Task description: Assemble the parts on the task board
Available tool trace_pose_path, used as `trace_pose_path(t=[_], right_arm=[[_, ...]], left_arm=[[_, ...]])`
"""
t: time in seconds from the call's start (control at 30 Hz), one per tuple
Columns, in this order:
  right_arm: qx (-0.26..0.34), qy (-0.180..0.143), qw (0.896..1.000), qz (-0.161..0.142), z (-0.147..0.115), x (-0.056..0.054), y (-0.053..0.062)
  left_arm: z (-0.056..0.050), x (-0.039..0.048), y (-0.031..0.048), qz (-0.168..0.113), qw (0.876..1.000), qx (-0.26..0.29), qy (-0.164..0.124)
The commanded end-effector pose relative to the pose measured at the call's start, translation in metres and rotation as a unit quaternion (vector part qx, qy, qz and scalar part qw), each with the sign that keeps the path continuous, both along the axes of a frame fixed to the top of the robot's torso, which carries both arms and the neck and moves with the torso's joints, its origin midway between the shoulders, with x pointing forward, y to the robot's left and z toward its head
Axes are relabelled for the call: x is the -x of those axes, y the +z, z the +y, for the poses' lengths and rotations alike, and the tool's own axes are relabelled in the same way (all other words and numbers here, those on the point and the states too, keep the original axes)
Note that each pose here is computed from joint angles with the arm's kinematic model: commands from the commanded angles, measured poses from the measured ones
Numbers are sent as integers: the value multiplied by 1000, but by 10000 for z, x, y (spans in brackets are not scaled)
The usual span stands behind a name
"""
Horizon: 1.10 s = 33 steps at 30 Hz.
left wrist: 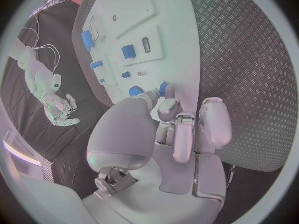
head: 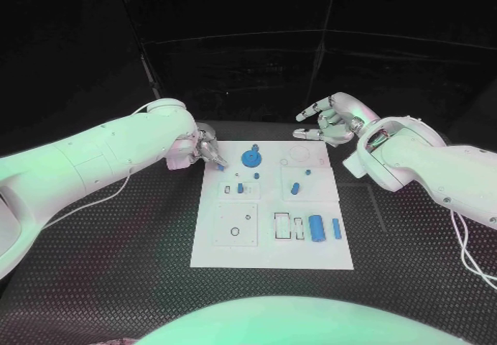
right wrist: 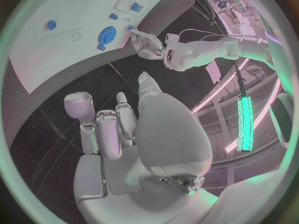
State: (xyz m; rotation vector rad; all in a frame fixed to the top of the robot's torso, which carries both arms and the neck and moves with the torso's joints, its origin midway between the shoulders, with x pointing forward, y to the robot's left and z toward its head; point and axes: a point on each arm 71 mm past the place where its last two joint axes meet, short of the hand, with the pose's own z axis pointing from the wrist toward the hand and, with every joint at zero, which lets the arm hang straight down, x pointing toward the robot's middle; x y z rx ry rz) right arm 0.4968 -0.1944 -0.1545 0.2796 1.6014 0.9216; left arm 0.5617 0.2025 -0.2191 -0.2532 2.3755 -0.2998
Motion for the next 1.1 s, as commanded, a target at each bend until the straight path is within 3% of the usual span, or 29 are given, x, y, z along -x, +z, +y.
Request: trace_pose_path(t=[0.03, 0.4, 0.73, 1.1], right_arm=[[0, 6, 1000, -4, 7, -1, 14], [2, 3, 1000, -2, -21, -16, 3], [3, 1, 1000, -1, -31, -25, -5], [4, 1, 1000, 0, -33, -27, -9]], left_arm=[[-23, 23, 39, -10, 999, 42, 14], [32, 307, 66, -27, 994, 100, 30], [95, 566, -29, -41, 993, 107, 29], [57, 688, -137, -60, 994, 85, 16]])
